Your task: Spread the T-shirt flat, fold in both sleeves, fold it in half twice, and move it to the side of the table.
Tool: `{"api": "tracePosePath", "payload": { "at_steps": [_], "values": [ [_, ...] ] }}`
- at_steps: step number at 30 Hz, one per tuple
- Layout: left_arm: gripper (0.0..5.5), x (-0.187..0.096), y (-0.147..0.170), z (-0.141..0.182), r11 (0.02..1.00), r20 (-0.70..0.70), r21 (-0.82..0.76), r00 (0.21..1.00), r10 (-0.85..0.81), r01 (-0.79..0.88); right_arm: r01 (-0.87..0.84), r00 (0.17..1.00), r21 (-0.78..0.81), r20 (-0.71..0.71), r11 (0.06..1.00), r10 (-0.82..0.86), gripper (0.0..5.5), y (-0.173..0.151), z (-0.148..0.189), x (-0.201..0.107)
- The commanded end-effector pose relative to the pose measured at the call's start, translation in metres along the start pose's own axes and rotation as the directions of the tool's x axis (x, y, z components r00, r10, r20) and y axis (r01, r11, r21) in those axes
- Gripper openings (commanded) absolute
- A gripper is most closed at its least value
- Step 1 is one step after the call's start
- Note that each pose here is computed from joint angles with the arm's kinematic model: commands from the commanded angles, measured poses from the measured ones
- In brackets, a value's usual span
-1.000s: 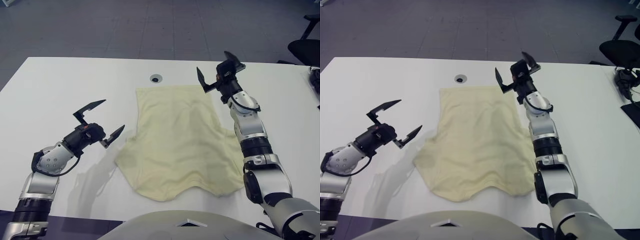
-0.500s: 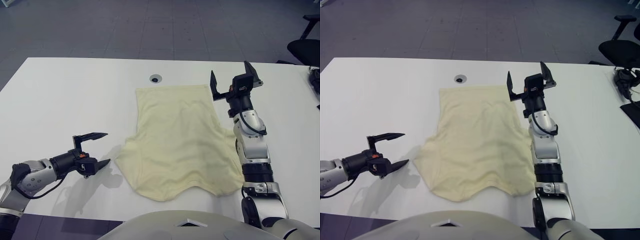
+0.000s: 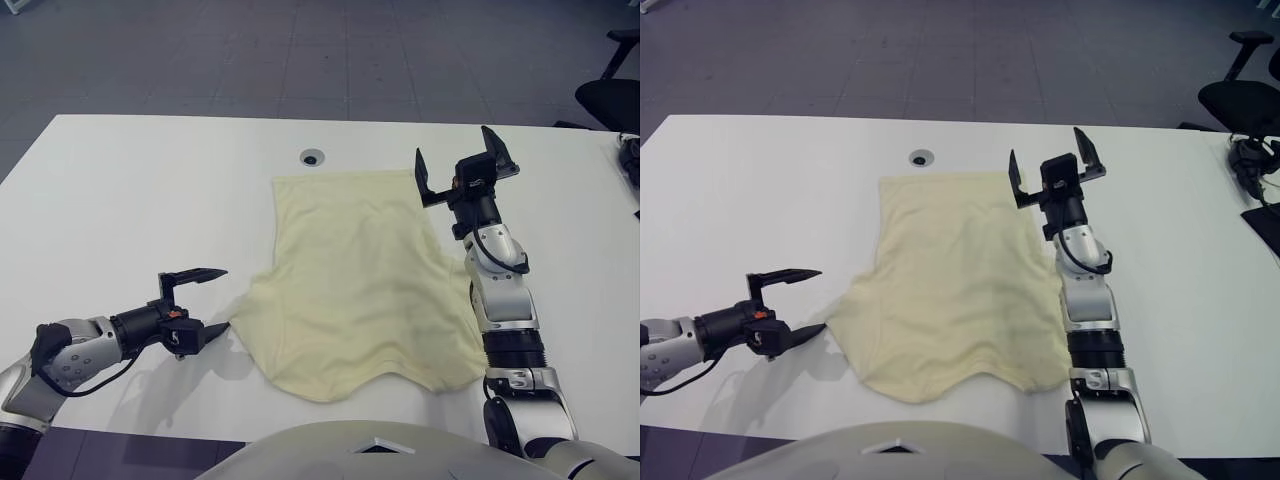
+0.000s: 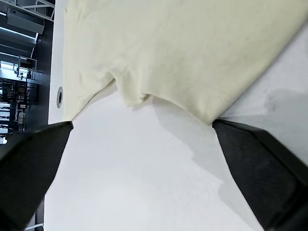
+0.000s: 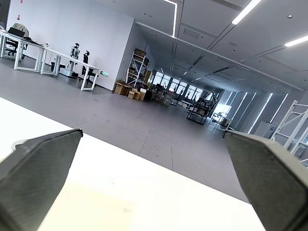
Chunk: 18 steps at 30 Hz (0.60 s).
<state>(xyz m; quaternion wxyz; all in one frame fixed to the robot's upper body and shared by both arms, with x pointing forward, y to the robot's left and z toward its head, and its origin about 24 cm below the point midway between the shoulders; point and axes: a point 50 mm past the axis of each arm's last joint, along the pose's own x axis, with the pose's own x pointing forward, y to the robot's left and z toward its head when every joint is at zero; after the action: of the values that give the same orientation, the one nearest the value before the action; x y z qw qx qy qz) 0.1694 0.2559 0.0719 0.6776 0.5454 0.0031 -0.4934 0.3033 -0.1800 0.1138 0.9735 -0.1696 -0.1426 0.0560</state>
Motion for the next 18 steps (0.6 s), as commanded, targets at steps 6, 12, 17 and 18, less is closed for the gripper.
{"api": "tracePosePath", "payload": {
  "at_steps": [6, 12, 17, 18],
  "values": [
    [5.40, 0.012, -0.019, 0.002, 0.988, 0.016, -0.051, 0.989, -0.147, 0.147, -0.001, 1.000, -0.023, -0.004, 1.000, 0.001, 5.39, 0.000, 0.001, -0.001],
    [4.61, 0.008, -0.020, 0.000, 0.984, 0.006, -0.059, 0.986, -0.167, 0.167, -0.002, 1.000, -0.026, -0.005, 1.000, 0.002, 5.40, 0.000, 0.002, -0.002],
    [3.61, 0.002, -0.018, -0.002, 0.981, -0.007, -0.067, 0.983, -0.182, 0.181, -0.005, 1.000, -0.029, -0.006, 1.000, 0.005, 5.40, 0.001, 0.003, -0.002],
    [3.34, 0.001, -0.018, -0.002, 0.981, -0.009, -0.068, 0.983, -0.185, 0.184, -0.006, 1.000, -0.030, -0.007, 1.000, 0.006, 5.40, 0.001, 0.003, -0.002]
  ]
}}
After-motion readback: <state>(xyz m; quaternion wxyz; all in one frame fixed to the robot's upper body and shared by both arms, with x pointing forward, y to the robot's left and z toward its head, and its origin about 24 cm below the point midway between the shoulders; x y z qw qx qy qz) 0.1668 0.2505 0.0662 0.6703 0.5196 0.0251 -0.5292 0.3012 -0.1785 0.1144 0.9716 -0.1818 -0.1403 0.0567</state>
